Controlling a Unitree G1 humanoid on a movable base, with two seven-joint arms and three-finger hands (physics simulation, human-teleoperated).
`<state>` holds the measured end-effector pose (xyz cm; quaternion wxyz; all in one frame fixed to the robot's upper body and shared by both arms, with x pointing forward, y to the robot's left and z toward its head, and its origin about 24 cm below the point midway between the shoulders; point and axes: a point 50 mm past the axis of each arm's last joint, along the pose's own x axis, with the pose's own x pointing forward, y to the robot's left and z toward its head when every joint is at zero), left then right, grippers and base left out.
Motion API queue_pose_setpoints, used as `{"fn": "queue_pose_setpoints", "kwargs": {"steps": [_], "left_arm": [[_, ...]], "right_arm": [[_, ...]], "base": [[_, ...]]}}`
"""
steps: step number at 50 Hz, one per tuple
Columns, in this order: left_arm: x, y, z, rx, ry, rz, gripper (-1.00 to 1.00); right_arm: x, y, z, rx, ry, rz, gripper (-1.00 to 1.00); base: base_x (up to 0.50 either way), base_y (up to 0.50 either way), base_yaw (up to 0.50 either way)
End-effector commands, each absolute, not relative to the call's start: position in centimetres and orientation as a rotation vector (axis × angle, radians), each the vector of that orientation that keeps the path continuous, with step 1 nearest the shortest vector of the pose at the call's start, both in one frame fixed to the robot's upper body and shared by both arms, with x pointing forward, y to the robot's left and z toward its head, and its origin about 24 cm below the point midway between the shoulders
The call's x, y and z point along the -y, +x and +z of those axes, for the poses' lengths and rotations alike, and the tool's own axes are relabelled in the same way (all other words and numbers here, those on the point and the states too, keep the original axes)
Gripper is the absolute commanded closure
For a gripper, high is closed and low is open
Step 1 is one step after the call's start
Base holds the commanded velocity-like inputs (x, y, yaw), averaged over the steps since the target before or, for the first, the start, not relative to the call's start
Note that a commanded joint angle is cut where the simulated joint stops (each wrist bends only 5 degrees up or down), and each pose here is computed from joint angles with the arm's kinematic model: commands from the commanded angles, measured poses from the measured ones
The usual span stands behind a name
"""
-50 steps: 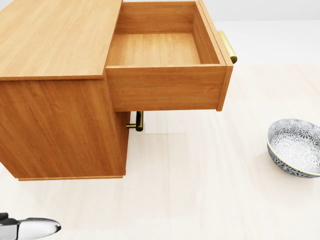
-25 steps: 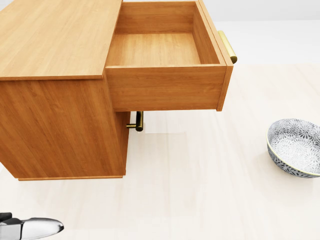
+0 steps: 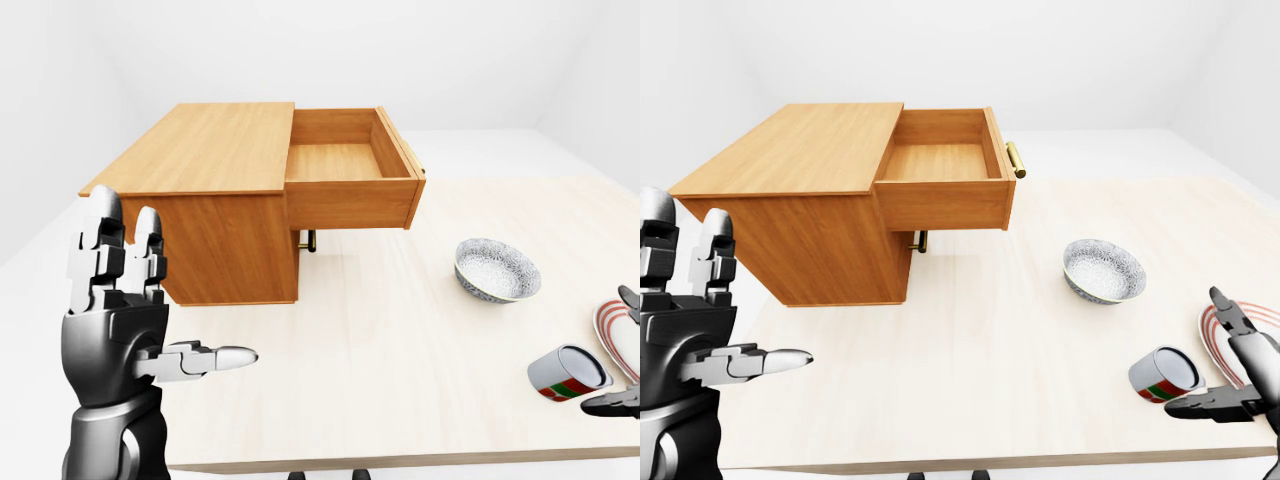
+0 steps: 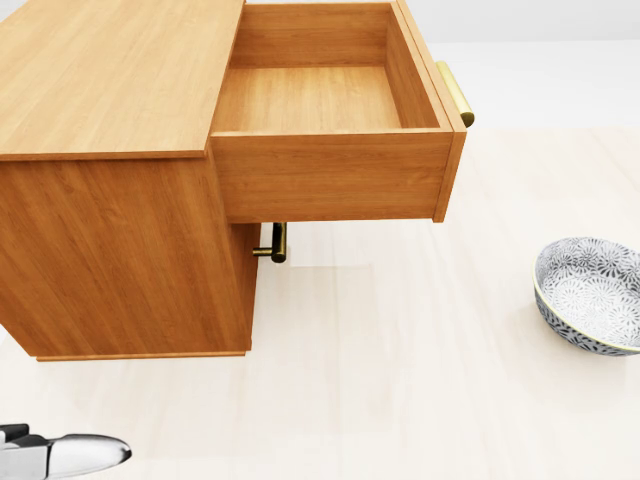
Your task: Put the ketchup in the top drawer of the cabinet.
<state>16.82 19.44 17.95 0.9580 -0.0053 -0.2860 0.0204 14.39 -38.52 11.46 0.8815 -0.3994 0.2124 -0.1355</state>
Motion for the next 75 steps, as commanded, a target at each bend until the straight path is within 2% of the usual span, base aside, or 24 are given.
{"fn": "queue_pose_setpoints", "kwargs": {"steps": [1,45,53,75], "left_arm": [[-19.5,16.8,18.0,0.581,-0.010,0.043,-1.00],[-19.4,16.9,17.8,0.571,-0.011,0.041,-1.00],[-19.3,17.0,17.7,0.566,-0.010,0.040,-1.00],[-19.3,17.0,17.7,0.565,-0.010,0.042,-1.00]], "right_arm": [[39.2,13.8,10.3,-0.492,-0.793,-0.283,-1.00],[39.8,14.7,9.5,-0.539,-0.778,-0.243,-1.00],[39.9,15.0,7.6,-0.582,-0.702,-0.208,-1.00],[40.2,14.6,6.0,-0.638,-0.648,-0.175,-1.00]], "base": [[0.00,0.00,0.00],[0.00,0.00,0.00],[0.00,0.00,0.00],[0.00,0.00,0.00]]}}
